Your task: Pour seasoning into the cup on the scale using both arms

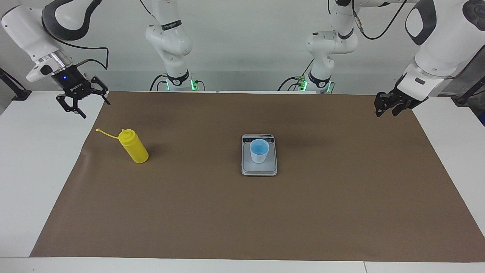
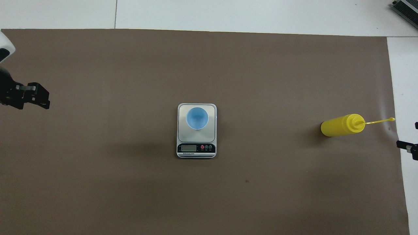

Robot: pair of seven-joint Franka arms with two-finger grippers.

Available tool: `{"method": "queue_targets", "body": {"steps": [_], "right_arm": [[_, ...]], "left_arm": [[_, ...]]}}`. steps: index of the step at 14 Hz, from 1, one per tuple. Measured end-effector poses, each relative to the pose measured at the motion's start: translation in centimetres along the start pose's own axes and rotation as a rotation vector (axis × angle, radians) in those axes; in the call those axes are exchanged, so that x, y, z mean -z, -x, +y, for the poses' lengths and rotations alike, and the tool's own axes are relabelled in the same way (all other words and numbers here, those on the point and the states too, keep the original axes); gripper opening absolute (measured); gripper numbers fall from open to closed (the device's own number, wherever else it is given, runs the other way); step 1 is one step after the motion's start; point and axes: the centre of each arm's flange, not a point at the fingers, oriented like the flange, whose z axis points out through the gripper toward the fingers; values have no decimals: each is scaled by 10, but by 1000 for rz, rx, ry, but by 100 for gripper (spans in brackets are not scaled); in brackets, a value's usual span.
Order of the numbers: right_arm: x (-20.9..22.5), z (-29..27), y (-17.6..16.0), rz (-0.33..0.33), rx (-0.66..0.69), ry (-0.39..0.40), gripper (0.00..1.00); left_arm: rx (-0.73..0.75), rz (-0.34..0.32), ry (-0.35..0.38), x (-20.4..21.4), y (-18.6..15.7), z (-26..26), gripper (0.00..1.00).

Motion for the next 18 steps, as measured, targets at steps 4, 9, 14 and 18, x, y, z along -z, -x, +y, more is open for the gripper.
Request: {"method": "queue_targets", "body": {"steps": [4,9,14,18], "right_arm": [[-14,16,21,59,35,-37,100],[-46,39,44,148,74,-92,100],[-68,60,75,221,104,-125,100],[-91,68,89,266,96,-167,100]], "left_arm": [[-11,-12,-3,-16,14,6,100],[-14,20,-3,-11,15,8,100],[-13,19,-3,-12,15,7,100],[-12,19,-3,-12,15,7,100]]}}
